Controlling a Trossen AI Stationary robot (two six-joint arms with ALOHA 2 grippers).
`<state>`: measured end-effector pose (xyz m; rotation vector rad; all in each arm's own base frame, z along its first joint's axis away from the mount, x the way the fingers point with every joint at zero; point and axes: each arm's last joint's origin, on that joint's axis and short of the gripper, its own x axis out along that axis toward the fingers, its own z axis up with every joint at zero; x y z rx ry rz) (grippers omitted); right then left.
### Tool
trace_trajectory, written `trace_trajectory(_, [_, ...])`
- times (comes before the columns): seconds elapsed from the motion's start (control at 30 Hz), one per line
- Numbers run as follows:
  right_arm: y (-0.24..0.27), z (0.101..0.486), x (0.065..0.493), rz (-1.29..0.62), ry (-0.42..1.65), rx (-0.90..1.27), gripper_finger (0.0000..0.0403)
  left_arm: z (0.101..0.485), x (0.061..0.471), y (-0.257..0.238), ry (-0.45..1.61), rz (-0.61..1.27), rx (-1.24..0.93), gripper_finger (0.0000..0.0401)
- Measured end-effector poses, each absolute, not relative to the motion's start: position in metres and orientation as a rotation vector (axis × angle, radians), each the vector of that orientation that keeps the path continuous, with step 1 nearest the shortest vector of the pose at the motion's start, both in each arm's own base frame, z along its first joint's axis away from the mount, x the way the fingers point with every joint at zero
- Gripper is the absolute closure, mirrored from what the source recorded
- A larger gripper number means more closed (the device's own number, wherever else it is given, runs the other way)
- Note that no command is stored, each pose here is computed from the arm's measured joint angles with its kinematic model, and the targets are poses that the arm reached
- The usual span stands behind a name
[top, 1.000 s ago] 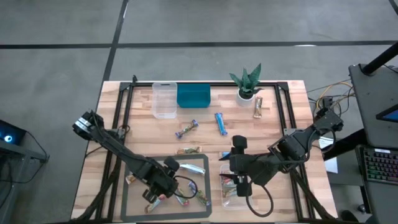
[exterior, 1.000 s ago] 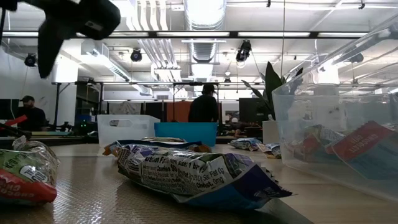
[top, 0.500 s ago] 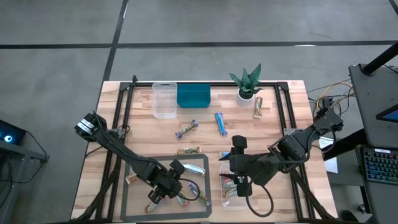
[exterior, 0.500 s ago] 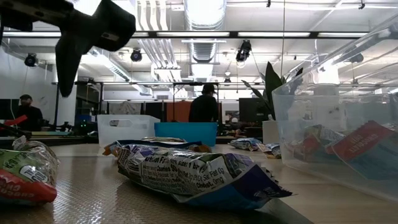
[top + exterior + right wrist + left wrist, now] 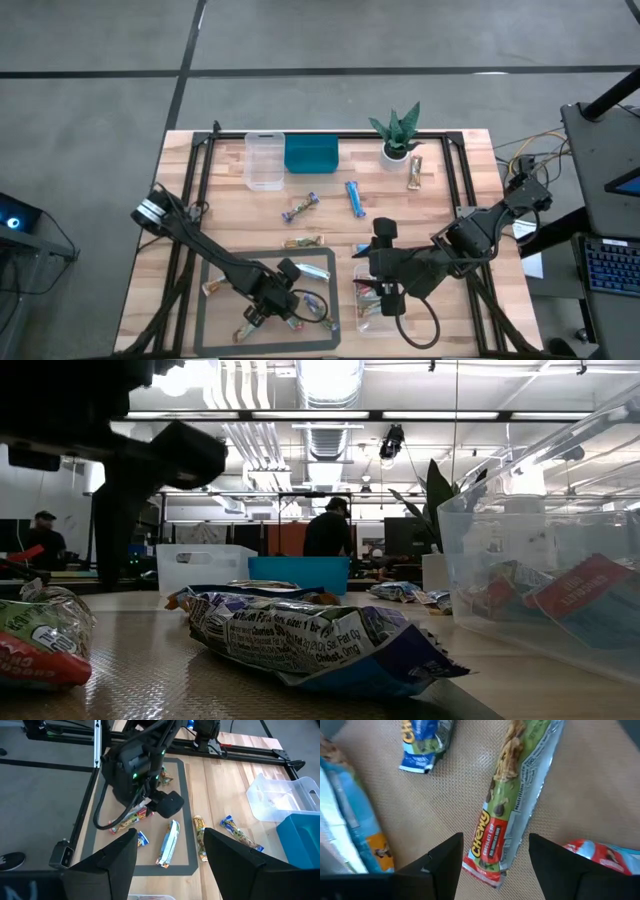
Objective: Pick and place Granola Bars by type
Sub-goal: Put the red granola bar into the bottom transparent bin
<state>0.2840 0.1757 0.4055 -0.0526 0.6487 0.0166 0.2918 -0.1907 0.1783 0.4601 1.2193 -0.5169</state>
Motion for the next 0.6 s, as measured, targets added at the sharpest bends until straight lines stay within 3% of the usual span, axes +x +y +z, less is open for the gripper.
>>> trace_trajectory(0.6, [0.176, 0.405, 0.284, 0.017, 0.649, -0.053, 0.0183, 0.166, 0.301, -0.186, 1.247, -0.503, 0.41, 0.0195])
